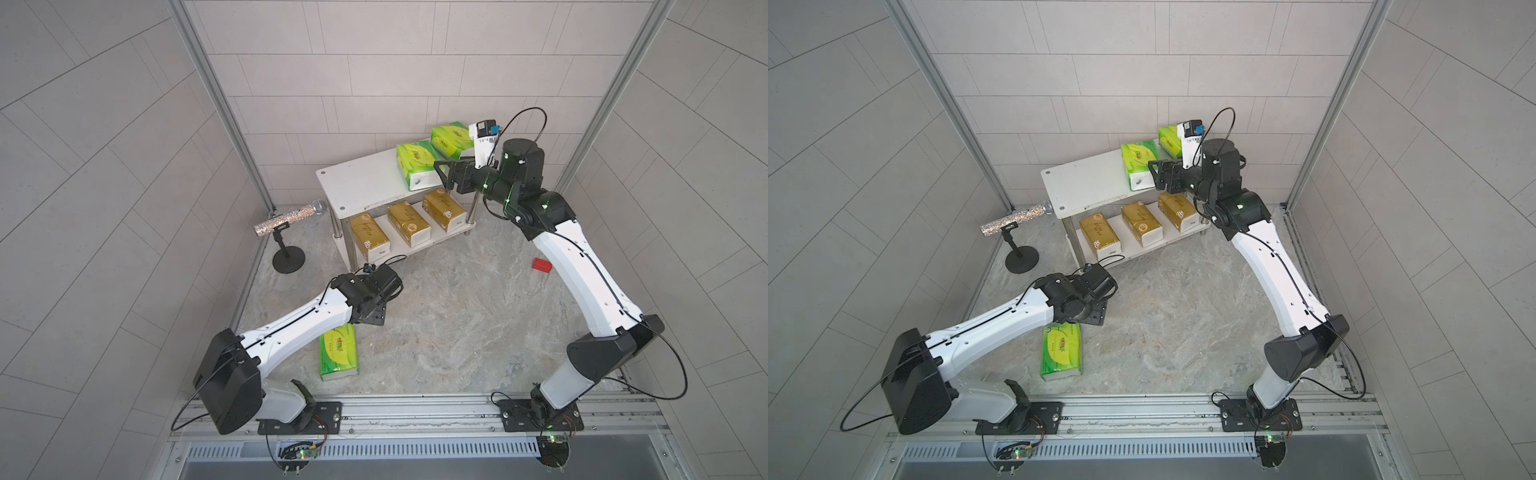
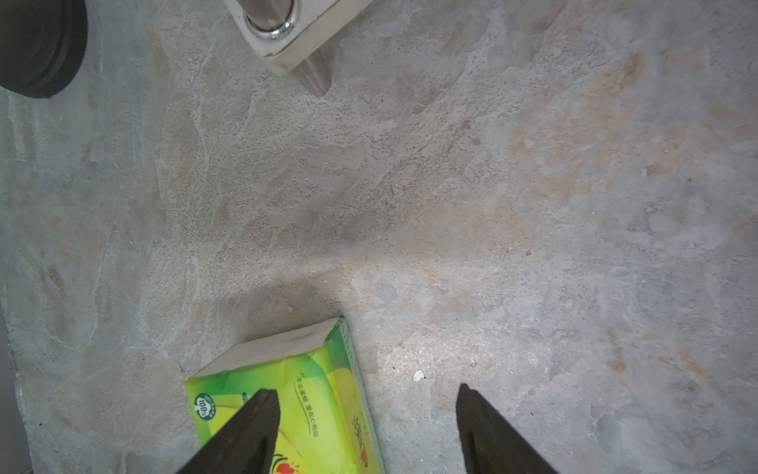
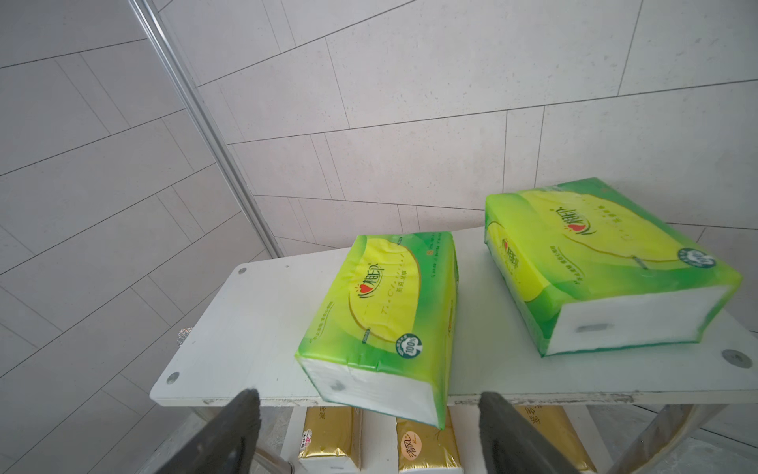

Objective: Place the tissue boxes on the shelf by color
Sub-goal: Place a box of tissues on the shelf.

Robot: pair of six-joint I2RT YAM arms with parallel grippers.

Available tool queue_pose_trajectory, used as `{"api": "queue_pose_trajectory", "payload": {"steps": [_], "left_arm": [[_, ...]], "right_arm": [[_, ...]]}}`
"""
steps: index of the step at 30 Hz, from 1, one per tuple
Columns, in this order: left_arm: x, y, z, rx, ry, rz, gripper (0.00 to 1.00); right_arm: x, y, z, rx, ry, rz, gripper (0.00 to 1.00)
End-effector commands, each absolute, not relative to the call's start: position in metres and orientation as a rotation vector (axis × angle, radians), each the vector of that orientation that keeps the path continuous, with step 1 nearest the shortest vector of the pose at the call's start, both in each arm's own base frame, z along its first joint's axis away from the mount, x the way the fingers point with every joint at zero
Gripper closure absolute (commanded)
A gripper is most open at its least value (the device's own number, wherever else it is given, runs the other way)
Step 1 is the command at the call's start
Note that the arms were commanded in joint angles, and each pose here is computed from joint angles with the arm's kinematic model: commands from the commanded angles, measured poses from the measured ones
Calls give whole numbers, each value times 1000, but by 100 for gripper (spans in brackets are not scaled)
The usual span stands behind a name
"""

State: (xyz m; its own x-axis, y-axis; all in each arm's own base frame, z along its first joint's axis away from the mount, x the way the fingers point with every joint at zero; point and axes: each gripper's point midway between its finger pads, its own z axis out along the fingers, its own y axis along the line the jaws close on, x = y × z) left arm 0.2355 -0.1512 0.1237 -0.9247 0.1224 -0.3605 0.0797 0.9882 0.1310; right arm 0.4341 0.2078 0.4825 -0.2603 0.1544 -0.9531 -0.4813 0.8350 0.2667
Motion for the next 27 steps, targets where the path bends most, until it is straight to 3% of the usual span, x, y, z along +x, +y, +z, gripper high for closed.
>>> {"api": "queue_pose_trajectory", "payload": {"steps": [1,16,27], "left_arm": [[239,-152,124,145,2756,166,24],[234,-150,120,129,2766,160,24],[232,-142,122,115,2750,180,24]], "right_arm": [[428,214,463,-249,1801,694,20],[447,244,480,139,1695,1128,30],[449,253,466,179,1747,1116,31]]}}
